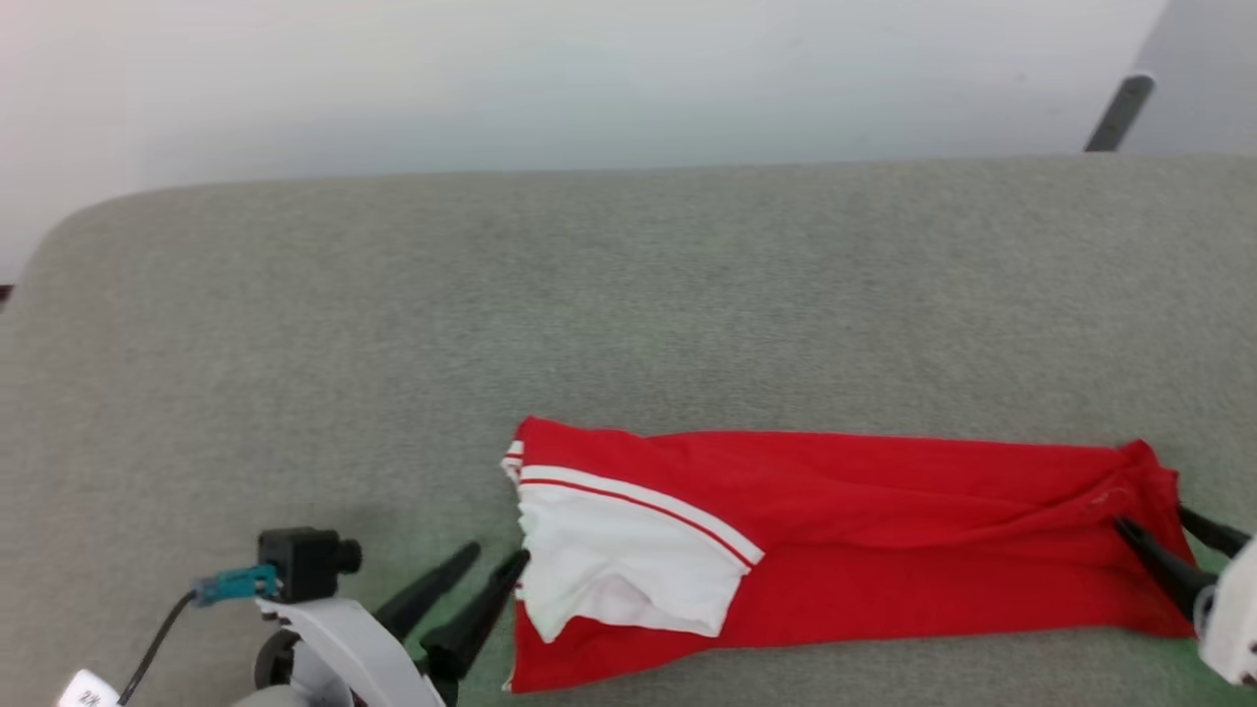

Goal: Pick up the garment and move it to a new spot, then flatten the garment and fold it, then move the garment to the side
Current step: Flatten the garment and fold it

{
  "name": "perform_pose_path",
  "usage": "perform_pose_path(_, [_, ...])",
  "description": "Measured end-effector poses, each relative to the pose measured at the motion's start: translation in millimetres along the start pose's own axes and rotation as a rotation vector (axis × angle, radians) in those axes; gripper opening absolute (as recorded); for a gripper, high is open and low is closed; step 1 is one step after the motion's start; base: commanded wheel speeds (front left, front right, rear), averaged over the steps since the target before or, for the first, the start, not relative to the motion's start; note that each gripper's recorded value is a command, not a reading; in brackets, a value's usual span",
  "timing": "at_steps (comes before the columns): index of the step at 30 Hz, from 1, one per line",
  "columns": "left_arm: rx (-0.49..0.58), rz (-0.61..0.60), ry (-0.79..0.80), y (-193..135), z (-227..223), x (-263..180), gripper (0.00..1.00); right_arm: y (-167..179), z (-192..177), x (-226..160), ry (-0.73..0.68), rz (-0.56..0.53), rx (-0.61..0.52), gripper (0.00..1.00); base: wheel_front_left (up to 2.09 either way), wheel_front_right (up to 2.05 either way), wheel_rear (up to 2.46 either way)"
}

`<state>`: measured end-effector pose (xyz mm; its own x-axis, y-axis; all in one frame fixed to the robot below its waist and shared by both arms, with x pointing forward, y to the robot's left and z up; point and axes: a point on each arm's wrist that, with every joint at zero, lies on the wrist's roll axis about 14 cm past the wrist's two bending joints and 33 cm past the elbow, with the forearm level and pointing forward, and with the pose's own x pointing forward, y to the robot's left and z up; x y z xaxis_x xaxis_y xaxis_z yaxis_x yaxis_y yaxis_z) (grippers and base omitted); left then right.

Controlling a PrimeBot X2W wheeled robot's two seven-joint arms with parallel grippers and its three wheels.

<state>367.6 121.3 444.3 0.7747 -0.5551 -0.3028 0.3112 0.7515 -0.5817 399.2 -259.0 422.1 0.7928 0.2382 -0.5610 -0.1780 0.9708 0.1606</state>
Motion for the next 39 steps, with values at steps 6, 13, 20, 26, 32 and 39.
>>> perform_pose_path(6, [0.028, 0.14, -0.132, 24.7, 9.6, -18.3, 1.0, -7.6, -2.7, -4.8, 0.025, -0.007, 0.017, 1.0, 0.0, 0.0, 0.0])
perform_pose_path(13, [0.113, 0.263, -0.285, 40.9, 20.6, -44.0, 1.0, -16.4, 3.1, -7.9, 0.022, -0.028, 0.072, 1.0, 0.0, 0.0, 0.0])
perform_pose_path(20, [0.288, 0.382, -0.395, 50.6, 39.6, -66.0, 1.0, -18.9, -2.4, -9.7, 0.073, -0.041, 0.113, 1.0, 0.0, 0.0, 0.0])
perform_pose_path(26, [0.436, 0.458, -0.447, 52.6, 54.5, -76.1, 1.0, -15.0, -1.8, -7.4, 0.094, -0.037, 0.131, 1.0, 0.0, 0.0, 0.0])
perform_pose_path(32, [0.501, 0.494, -0.496, 52.6, 68.5, -80.7, 1.0, -16.9, -9.7, -0.4, 0.161, -0.052, 0.158, 1.0, 0.0, 0.0, 0.0])
perform_pose_path(39, [0.505, 0.499, -0.471, 56.3, 59.5, -76.0, 1.0, -7.6, -29.1, 15.2, 0.272, -0.053, 0.224, 1.0, 0.0, 0.0, 0.0])
